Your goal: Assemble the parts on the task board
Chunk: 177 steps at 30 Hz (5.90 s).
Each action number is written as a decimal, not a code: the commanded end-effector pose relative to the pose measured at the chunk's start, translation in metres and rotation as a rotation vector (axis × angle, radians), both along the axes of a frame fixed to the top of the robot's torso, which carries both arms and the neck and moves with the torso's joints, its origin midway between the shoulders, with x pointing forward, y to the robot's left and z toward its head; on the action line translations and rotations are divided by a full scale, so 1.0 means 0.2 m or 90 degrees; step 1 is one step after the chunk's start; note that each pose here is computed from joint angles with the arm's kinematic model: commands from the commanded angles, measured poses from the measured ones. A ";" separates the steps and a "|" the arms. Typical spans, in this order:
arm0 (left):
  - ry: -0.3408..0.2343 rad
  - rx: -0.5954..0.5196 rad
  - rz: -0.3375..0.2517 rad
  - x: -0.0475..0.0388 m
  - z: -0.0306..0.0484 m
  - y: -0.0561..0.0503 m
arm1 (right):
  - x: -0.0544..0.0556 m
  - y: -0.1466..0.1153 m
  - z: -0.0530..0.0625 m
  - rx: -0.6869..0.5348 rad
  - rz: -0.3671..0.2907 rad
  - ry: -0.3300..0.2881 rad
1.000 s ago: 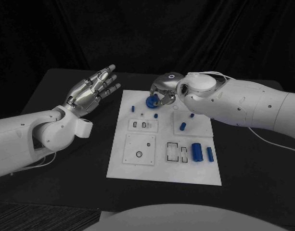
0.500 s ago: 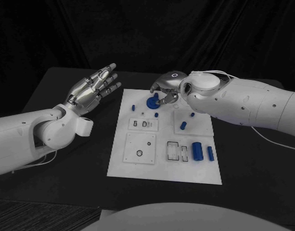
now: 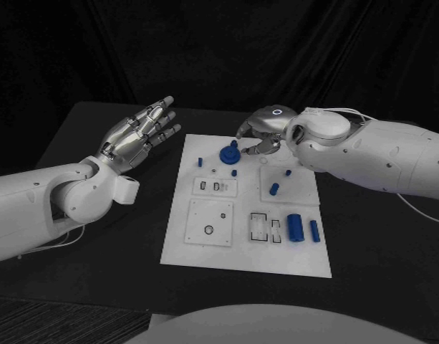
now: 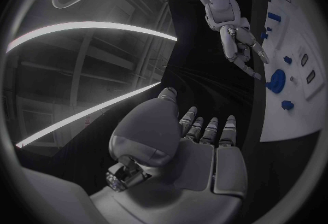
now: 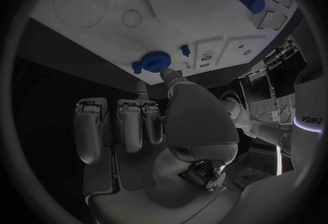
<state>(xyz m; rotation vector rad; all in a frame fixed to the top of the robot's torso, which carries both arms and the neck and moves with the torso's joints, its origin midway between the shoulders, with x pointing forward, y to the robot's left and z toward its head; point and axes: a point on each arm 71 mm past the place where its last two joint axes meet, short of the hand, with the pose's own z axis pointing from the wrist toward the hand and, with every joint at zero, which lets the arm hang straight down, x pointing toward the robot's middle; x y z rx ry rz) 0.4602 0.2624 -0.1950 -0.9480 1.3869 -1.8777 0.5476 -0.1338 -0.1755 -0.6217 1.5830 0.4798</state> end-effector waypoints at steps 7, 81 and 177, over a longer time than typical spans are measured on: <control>-0.021 -0.018 0.000 -0.003 0.013 0.00 | -0.01 -0.08 0.04 -0.006 -0.005 0.007; -0.019 -0.020 -0.007 -0.001 0.010 -0.01 | 0.01 0.04 -0.09 -0.055 0.001 0.076; -0.017 -0.021 -0.009 -0.001 0.006 -0.01 | 0.00 0.02 -0.11 -0.040 -0.012 0.062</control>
